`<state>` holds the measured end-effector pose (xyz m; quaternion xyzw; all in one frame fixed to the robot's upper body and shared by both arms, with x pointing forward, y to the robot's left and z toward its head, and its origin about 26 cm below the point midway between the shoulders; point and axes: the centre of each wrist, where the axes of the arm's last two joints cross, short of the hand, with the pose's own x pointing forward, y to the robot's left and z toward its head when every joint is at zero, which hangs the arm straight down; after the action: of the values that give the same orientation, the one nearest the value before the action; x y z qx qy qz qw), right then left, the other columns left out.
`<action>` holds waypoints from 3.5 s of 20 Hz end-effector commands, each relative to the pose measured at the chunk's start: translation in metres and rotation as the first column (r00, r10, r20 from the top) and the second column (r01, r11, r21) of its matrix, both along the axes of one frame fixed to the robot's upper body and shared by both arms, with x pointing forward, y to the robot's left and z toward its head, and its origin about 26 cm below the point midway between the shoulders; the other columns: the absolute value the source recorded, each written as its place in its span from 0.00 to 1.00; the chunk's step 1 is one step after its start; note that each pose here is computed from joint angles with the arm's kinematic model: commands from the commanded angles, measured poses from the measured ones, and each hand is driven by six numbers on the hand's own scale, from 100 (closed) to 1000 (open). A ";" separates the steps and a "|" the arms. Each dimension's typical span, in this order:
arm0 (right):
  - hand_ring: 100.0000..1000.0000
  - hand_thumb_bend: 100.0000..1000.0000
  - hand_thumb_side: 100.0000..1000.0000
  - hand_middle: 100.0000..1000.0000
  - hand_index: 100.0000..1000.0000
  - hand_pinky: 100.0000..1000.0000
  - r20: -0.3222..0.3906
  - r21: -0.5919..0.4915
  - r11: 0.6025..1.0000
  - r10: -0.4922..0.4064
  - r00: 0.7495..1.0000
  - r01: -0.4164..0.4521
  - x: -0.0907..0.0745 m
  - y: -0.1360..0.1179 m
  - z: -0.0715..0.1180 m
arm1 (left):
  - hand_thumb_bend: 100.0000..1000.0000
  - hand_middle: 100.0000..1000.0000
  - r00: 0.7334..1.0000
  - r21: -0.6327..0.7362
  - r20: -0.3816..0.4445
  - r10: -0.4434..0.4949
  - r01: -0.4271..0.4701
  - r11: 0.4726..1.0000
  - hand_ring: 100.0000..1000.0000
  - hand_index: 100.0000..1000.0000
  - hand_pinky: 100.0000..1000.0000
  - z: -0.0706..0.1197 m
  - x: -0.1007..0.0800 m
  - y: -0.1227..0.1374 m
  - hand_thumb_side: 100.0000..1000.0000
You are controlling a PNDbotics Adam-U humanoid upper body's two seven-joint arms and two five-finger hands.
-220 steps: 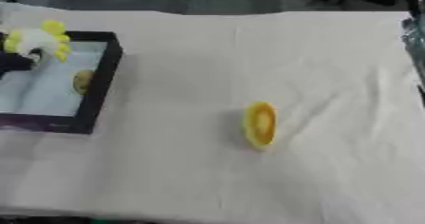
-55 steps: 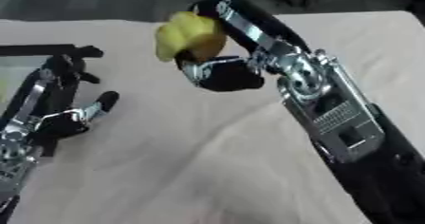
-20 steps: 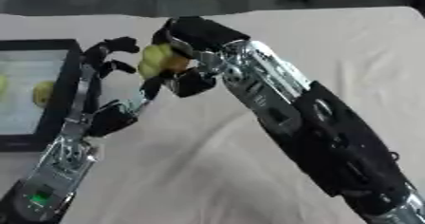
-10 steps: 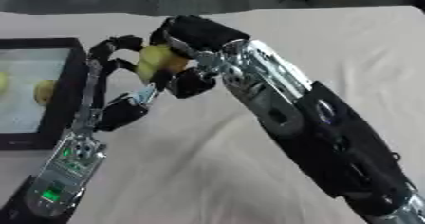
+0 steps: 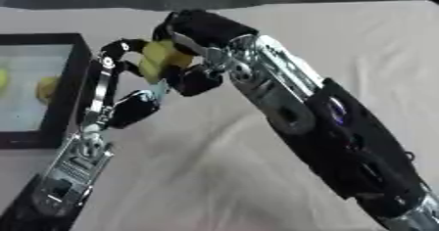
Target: Pick up the objects with one hand, pass them to the other hand, and then place them into the box on the other side of the table.
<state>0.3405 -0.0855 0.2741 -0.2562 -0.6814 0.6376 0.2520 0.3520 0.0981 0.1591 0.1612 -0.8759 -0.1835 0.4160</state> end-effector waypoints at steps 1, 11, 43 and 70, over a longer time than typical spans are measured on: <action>0.65 0.05 0.00 0.51 0.63 0.71 0.028 -0.002 0.999 0.034 0.999 -0.034 -0.008 0.002 0.009 | 0.27 0.49 1.000 -0.027 0.022 0.003 -0.002 1.000 0.76 0.63 0.44 0.010 0.000 -0.006 0.50; 0.66 0.08 0.00 0.51 0.64 0.71 0.005 -0.028 0.998 0.059 0.998 -0.059 -0.010 0.002 0.007 | 0.00 0.42 1.000 -0.085 0.016 0.001 0.001 0.996 0.70 0.50 0.37 0.006 0.005 -0.012 0.29; 0.91 0.42 0.26 0.81 0.87 0.83 0.143 0.243 0.968 -0.095 0.985 0.058 -0.029 -0.049 0.047 | 0.00 0.18 0.990 -0.003 -0.018 0.143 -0.143 0.990 0.49 0.24 0.29 0.000 0.020 0.047 0.25; 0.90 0.17 0.32 0.72 0.81 0.79 -0.041 0.841 0.515 -0.246 0.968 0.166 -0.028 -0.168 0.038 | 0.00 0.22 0.937 -0.077 0.000 0.350 -0.349 0.934 0.52 0.27 0.31 0.061 0.007 0.165 0.25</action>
<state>0.3155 -0.2470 0.3021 -0.1945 -0.8735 0.1937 0.4021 0.3610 0.2525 0.2076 0.2837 -0.8399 -0.0789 0.4559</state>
